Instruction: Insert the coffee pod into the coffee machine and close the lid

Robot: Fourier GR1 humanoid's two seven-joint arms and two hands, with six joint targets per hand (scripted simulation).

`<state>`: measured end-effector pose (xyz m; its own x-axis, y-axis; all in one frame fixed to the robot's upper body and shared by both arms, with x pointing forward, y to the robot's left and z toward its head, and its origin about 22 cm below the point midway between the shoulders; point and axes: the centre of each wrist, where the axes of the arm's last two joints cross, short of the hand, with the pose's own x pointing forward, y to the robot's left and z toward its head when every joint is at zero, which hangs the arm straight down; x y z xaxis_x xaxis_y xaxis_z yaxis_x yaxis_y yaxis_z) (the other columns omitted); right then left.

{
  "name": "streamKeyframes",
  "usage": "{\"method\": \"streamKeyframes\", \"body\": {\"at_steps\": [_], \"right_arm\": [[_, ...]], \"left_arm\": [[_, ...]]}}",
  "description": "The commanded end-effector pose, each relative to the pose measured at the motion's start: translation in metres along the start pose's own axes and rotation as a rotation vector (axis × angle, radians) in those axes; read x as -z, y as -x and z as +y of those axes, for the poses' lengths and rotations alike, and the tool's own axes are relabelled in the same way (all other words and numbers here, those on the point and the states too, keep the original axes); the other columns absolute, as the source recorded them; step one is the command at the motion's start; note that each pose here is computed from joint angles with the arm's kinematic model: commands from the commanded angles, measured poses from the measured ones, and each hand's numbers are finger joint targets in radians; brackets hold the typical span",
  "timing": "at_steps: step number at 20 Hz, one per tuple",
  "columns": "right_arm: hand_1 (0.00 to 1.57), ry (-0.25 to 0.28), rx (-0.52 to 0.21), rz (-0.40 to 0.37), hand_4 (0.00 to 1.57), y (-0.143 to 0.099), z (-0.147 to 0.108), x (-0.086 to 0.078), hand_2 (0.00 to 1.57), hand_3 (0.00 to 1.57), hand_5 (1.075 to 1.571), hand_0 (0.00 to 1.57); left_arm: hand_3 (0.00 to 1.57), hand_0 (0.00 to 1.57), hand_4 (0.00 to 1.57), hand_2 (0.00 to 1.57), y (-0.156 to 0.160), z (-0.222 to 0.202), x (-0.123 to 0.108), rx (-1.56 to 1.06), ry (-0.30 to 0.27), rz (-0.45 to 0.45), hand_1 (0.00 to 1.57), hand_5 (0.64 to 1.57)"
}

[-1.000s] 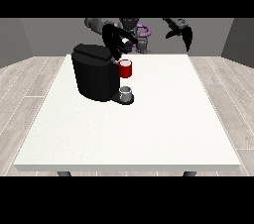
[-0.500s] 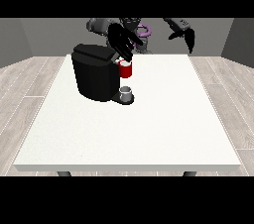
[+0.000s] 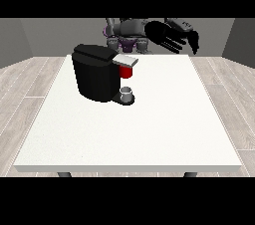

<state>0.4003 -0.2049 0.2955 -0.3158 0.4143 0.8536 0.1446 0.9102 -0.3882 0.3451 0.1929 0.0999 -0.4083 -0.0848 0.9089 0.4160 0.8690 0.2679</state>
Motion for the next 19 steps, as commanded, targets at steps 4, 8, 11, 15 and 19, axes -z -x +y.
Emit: {"method": "streamKeyframes", "body": {"at_steps": [4,8,11,15,19], "right_arm": [[0.0,-0.038,0.062,-0.098,0.1,-0.012,0.03,0.016,0.0,0.0,1.571,0.0],[0.0,-0.086,0.078,-0.145,0.0,-0.011,0.044,0.017,0.0,0.0,1.571,0.0],[0.0,-0.176,0.108,-0.208,0.0,0.002,0.073,0.006,0.0,0.0,1.571,0.0],[0.0,-0.266,0.157,-0.218,0.22,0.003,0.117,-0.014,0.0,0.0,1.571,0.0],[0.0,-0.33,0.214,-0.174,0.26,0.048,0.155,-0.049,0.0,0.0,1.571,0.0]], "left_arm": [[0.0,0.0,0.32,0.0,-0.024,-0.016,0.017,0.004,0.048,-0.03,0.0,1.571],[0.0,0.0,0.25,0.0,-0.008,-0.023,0.001,0.013,0.037,-0.006,0.0,1.571],[0.0,0.0,0.27,0.0,0.001,-0.02,-0.008,-0.004,-0.042,0.028,0.0,1.571],[0.0,0.0,0.27,0.0,0.023,0.0,-0.031,-0.049,-0.087,0.114,0.0,1.571],[0.0,0.0,0.27,0.0,0.036,0.016,-0.057,-0.059,-0.151,0.189,0.0,1.571]]}}
